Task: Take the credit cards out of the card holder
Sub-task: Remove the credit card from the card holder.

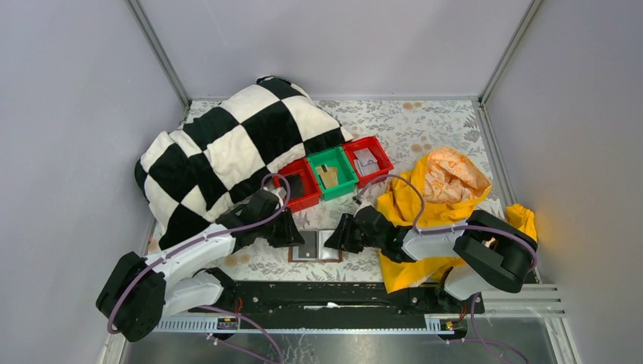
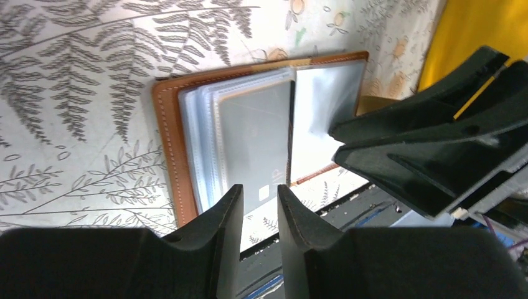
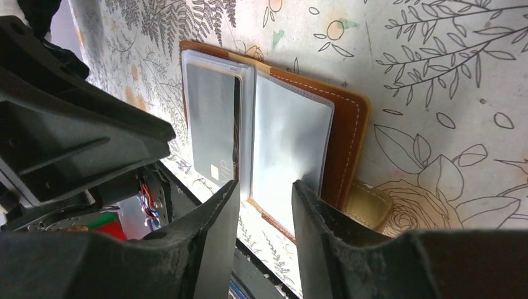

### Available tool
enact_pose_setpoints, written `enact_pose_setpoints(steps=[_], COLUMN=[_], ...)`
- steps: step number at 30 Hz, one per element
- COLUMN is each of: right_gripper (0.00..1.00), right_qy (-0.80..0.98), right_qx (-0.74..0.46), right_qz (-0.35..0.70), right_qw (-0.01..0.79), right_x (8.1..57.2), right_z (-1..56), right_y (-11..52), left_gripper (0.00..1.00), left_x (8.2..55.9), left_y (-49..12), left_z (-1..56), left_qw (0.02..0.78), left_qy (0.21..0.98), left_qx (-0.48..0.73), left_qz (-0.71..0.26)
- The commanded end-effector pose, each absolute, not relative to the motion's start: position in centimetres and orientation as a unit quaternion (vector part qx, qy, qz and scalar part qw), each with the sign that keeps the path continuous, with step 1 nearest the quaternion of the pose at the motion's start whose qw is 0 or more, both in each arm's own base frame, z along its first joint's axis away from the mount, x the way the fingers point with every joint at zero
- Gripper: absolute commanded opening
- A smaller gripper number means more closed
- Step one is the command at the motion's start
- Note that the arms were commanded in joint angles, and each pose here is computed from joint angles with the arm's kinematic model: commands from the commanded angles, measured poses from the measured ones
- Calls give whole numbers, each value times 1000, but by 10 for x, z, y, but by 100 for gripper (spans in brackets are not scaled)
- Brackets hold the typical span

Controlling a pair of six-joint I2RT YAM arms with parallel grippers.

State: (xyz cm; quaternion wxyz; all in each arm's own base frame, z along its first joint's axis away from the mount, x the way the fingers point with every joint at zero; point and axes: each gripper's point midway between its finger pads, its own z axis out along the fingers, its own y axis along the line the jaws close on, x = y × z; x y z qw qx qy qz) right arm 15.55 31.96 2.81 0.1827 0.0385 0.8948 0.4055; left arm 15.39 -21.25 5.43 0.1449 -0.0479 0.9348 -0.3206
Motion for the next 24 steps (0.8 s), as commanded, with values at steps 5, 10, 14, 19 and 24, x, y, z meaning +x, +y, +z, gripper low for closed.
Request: enact_pose_setpoints(steps=[5, 10, 14, 19, 24], right_gripper=[43, 43, 42, 42, 41], right_qy=[876, 872, 868, 871, 874], right_qx=[16, 14, 11, 15, 26], right_qz=[440, 452, 460, 457, 454], right_qw=[194, 190, 184, 180, 173], right_x=[166, 168, 168, 168, 167], right_z=[54, 58, 59, 53, 42], right_y=[341, 349, 355, 356, 353], left_gripper=[30, 24, 21, 19, 17], left_x=[176, 179, 179, 175, 171], left_y=[-206, -209, -209, -209, -207], left_z=[63, 58, 48, 35, 26], left_qw=[185, 183, 176, 159, 150], left_qy=[937, 936, 940, 944, 946], left_qx=[-66, -66, -69, -72, -76], left_qz=[-289, -292, -283, -280, -277])
